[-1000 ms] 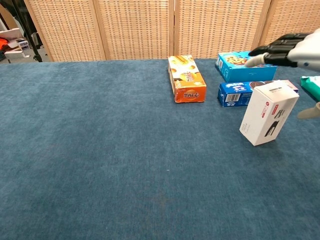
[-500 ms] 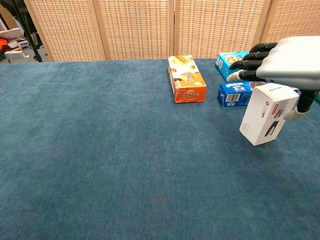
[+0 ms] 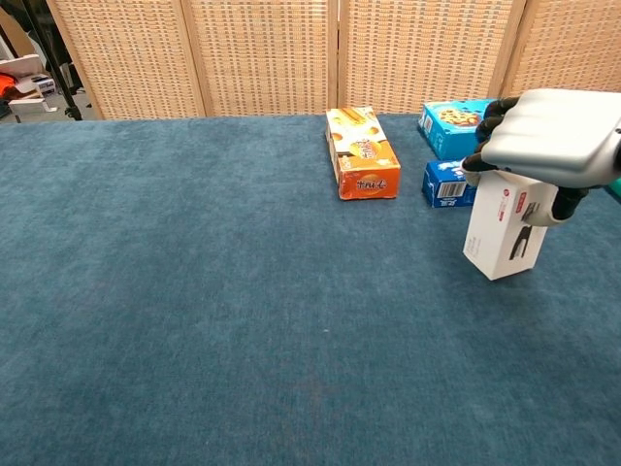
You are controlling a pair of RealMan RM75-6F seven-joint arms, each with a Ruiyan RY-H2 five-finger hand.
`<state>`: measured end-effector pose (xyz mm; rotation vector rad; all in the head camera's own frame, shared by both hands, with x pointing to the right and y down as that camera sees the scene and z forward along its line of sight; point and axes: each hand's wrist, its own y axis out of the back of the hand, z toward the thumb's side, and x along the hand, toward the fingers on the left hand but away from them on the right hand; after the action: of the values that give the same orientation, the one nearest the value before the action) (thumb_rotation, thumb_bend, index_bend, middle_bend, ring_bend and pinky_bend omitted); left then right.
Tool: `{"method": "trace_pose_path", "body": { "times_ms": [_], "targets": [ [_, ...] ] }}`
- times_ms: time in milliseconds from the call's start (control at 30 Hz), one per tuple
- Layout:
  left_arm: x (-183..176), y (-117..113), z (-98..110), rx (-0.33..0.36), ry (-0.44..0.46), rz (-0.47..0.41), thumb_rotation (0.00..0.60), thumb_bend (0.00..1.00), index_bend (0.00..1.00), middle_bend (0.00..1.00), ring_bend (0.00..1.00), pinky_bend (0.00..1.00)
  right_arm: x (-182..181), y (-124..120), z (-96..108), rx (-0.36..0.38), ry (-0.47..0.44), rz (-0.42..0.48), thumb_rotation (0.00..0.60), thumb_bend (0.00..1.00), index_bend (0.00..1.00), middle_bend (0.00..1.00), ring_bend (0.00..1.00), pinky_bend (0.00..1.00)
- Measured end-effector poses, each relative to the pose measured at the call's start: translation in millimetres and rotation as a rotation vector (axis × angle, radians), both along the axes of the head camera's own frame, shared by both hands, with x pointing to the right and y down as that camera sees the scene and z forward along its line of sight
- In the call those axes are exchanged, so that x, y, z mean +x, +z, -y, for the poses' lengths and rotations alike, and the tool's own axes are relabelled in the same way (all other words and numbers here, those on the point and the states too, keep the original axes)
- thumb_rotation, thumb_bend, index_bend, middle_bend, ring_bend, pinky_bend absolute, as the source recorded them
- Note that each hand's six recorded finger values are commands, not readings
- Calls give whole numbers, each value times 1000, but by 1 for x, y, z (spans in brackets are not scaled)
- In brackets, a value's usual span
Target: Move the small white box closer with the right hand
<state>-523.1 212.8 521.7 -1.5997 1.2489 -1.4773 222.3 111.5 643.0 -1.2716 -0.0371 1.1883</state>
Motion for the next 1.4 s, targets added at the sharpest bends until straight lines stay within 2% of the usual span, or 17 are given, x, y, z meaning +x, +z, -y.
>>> {"method": "trace_pose_path", "body": {
  "times_ms": [67, 300, 433, 567, 767, 900, 1000, 1100, 1267, 1333, 1400],
  "targets": [
    [0, 0, 0, -1, 0, 0, 600, 0, 0, 0, 0, 0, -1, 1, 0, -2, 0, 20, 600, 544, 473, 505, 316, 213],
    [0, 1, 0, -2, 0, -1, 600, 0, 0, 0, 0, 0, -5, -1, 1, -5, -11, 123, 600, 627, 490, 521, 329, 221],
    [1, 0, 0, -2, 3, -1, 600, 0, 0, 0, 0, 0, -5, -9, 3, -23, 40, 219, 600, 680, 490, 522, 329, 225],
    [2, -1, -1, 0, 6, -6, 600, 0, 0, 0, 0, 0, 0, -16, 5, -85, 148, 356, 600, 735, 490, 523, 329, 229],
    [4, -1, -2, -3, 18, -10, 600, 0, 0, 0, 0, 0, 19, -14, 2, -248, 392, 600, 600, 799, 495, 528, 329, 229],
    [7, 1, -2, -12, 27, -12, 600, 0, 0, 0, 0, 0, 37, 1, -5, -377, 597, 756, 600, 821, 498, 528, 329, 229],
    [8, 2, -2, -16, 28, -11, 600, 0, 0, 0, 0, 0, 51, 16, -10, -449, 723, 841, 600, 827, 501, 528, 329, 229],
    [8, 3, -2, -18, 28, -10, 600, 0, 0, 0, 0, 0, 64, 31, -15, -484, 805, 880, 600, 827, 502, 528, 329, 229],
    [8, 4, -2, -21, 26, -8, 600, 0, 0, 0, 0, 0, 75, 48, -20, -493, 847, 886, 600, 827, 502, 500, 314, 229],
    [8, 4, -2, -22, 26, -7, 600, 0, 0, 0, 0, 0, 78, 53, -21, -487, 850, 886, 600, 827, 496, 429, 260, 228],
    [8, 4, -2, -22, 27, -7, 600, 0, 0, 0, 0, 0, 81, 56, -22, -479, 844, 883, 600, 827, 434, 299, 151, 200]
  ]
}}
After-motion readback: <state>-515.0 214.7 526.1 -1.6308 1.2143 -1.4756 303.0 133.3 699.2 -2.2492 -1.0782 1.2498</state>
